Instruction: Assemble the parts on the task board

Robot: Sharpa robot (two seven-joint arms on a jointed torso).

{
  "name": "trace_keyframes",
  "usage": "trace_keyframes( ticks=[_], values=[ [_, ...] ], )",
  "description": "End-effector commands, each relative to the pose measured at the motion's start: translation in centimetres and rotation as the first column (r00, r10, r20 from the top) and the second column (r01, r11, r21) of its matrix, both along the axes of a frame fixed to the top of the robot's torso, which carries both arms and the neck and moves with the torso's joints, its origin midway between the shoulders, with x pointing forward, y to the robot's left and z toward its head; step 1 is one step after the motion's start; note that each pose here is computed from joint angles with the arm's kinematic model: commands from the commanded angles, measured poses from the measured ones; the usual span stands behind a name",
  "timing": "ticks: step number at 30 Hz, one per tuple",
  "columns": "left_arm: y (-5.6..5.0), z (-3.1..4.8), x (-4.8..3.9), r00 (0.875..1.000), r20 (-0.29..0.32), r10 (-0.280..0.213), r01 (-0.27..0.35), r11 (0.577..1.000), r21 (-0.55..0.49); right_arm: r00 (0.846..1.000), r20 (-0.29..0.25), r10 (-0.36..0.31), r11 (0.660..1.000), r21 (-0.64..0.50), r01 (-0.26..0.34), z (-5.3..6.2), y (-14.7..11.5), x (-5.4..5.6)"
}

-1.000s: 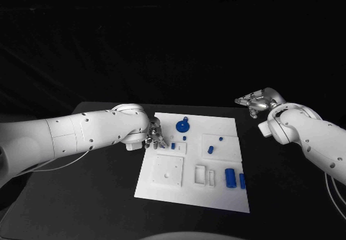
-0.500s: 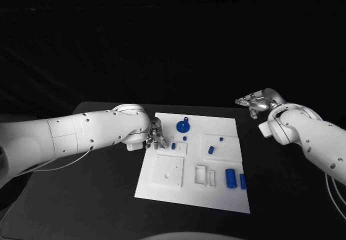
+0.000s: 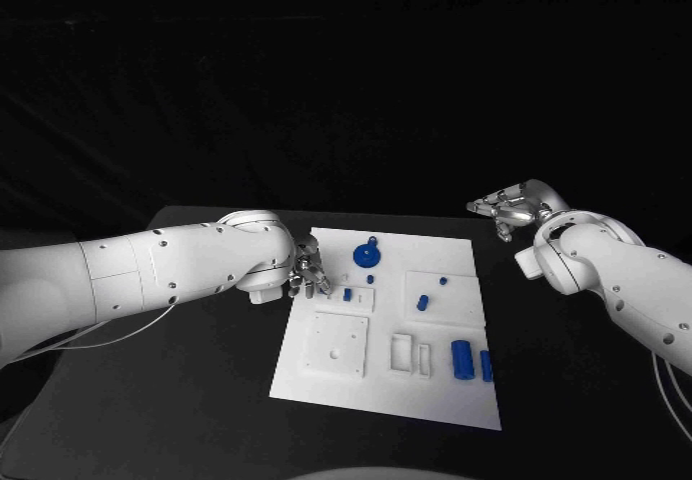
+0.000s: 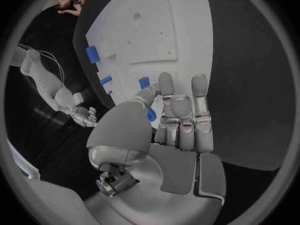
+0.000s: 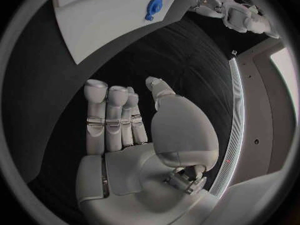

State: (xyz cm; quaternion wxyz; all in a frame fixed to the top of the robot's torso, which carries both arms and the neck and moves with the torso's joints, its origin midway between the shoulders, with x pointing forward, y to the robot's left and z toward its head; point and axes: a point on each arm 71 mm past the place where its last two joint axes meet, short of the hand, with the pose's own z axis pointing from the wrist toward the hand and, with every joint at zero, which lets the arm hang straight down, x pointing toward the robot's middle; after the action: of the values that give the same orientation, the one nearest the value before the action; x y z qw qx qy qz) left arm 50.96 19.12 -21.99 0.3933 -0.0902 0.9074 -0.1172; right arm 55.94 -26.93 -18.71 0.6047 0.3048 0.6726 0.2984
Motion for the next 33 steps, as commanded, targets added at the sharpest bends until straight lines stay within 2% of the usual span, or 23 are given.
trace_keyframes(
  ticks=[1,8,13,16,20,23,25,29,30,32,33],
  values=[
    [-0.2,0.53,0.11,0.999,0.036,0.015,-0.013,0.998,-0.053,1.000,0.000,0.024,1.000,0.000,-0.024,0.0,0.3,-0.1],
    [0.1,1.25,0.24,0.998,0.051,0.027,-0.023,0.996,-0.083,0.999,0.002,0.039,0.999,0.002,-0.039,0.1,0.6,-0.3],
    [0.2,2.05,0.43,0.997,0.069,0.032,-0.022,0.991,-0.133,0.996,0.036,0.077,0.997,0.004,-0.077,0.4,1.4,-0.8],
    [0.3,2.60,0.55,0.998,0.069,0.013,0.004,0.970,-0.242,0.989,0.083,0.125,0.992,-0.012,-0.124,0.7,2.3,-1.3],
    [0.5,3.22,0.80,0.998,0.065,-0.014,0.040,0.911,-0.411,0.968,0.151,0.200,0.980,-0.048,-0.195,1.3,3.9,-2.2],
    [0.7,3.73,0.95,0.998,0.055,-0.028,0.053,0.835,-0.548,0.938,0.212,0.276,0.961,-0.097,-0.261,1.8,5.5,-3.2],
    [0.9,4.02,1.02,0.999,0.038,-0.025,0.043,0.775,-0.630,0.910,0.254,0.328,0.943,-0.139,-0.302,2.1,6.7,-3.9],
    [1.4,4.35,1.16,1.000,0.002,-0.020,0.015,0.676,-0.737,0.851,0.319,0.416,0.906,-0.225,-0.358,2.5,8.8,-5.4],
    [1.5,4.38,1.17,1.000,-0.004,-0.021,0.011,0.662,-0.749,0.842,0.326,0.429,0.899,-0.239,-0.366,2.5,9.1,-5.7],
    [1.6,4.41,1.15,0.999,-0.026,-0.027,-0.004,0.619,-0.785,0.814,0.342,0.469,0.878,-0.282,-0.388,2.5,10.1,-6.4],
    [1.7,4.40,1.10,0.999,-0.039,-0.034,-0.011,0.591,-0.807,0.794,0.349,0.497,0.861,-0.311,-0.402,2.4,10.8,-7.0]
  ],
)
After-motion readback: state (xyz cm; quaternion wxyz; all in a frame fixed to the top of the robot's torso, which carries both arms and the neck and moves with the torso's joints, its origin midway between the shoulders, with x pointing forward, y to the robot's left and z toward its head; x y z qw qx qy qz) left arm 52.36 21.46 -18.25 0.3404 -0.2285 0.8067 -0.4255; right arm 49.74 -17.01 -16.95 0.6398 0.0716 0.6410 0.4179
